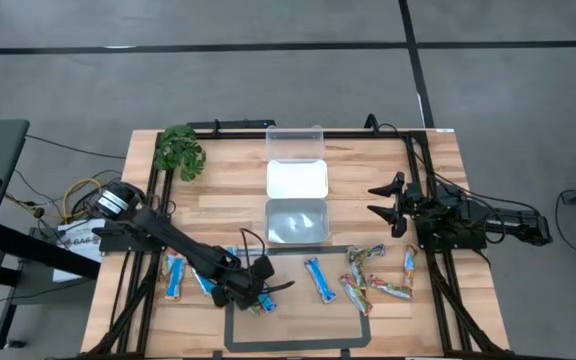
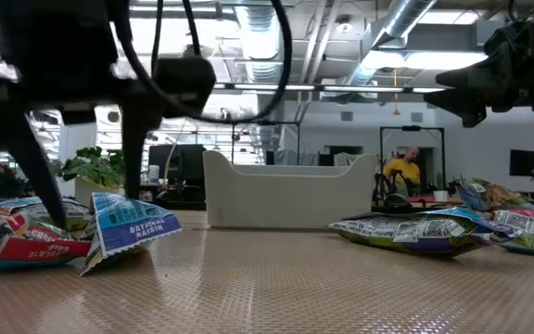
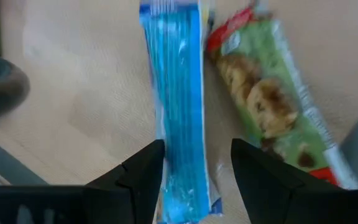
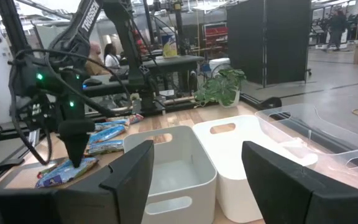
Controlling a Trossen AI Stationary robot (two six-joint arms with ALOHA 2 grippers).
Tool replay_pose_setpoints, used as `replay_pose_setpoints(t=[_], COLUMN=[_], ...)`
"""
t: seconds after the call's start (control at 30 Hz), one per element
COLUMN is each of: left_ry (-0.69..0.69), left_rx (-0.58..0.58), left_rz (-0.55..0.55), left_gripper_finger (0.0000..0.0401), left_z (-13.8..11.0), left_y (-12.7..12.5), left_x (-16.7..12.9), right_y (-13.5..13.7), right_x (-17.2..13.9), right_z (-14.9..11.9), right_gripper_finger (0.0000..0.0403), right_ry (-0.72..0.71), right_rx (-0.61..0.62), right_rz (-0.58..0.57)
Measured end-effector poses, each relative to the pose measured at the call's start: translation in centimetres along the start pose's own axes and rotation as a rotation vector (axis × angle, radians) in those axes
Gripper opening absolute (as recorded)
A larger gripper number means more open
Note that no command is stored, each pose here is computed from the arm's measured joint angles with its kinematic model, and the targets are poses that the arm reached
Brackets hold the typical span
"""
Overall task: Pick and place Granola Bars by type
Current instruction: Put the blue granola bar into the transparent bin
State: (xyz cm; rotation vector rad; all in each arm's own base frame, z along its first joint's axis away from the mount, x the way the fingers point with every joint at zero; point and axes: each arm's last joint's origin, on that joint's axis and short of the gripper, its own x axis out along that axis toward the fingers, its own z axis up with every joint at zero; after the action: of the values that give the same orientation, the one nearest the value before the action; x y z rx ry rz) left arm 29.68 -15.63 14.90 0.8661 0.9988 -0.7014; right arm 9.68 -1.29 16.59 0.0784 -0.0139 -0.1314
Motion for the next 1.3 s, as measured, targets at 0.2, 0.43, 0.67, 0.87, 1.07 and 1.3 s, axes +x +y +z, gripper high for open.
replay_pose_setpoints(t=[0.2,0.43,0.67,0.87,1.07,1.3], left_ry=[0.025,0.015,-0.006,-0.047,-0.163,-0.393], left_rx=[-0.012,-0.041,-0.098,-0.150,-0.240,-0.369], left_rz=[0.044,0.023,-0.007,0.004,0.055,0.145], left_gripper_finger=[0.0183,0.0143,0.0061,0.0041,0.0047,0.0042], left_z=[-0.2,-0.2,-0.1,1.0,3.6,7.3], left_y=[0.5,0.4,0.3,1.1,3.8,8.7], left_x=[1.2,1.2,1.3,0.7,-1.5,-6.8], right_y=[0.0,0.0,0.0,0.0,0.0,0.0], right_x=[0.0,0.0,0.0,0.0,0.0,0.0], right_z=[0.0,0.0,0.0,0.0,0.0,0.0], right_gripper_finger=[0.0240,0.0240,0.0240,0.0240,0.0240,0.0240], right_ry=[0.000,0.000,0.000,0.001,0.000,0.000], right_rx=[0.000,0.000,0.000,0.000,0.000,0.000], right_rz=[0.000,0.000,0.000,0.000,0.000,0.000])
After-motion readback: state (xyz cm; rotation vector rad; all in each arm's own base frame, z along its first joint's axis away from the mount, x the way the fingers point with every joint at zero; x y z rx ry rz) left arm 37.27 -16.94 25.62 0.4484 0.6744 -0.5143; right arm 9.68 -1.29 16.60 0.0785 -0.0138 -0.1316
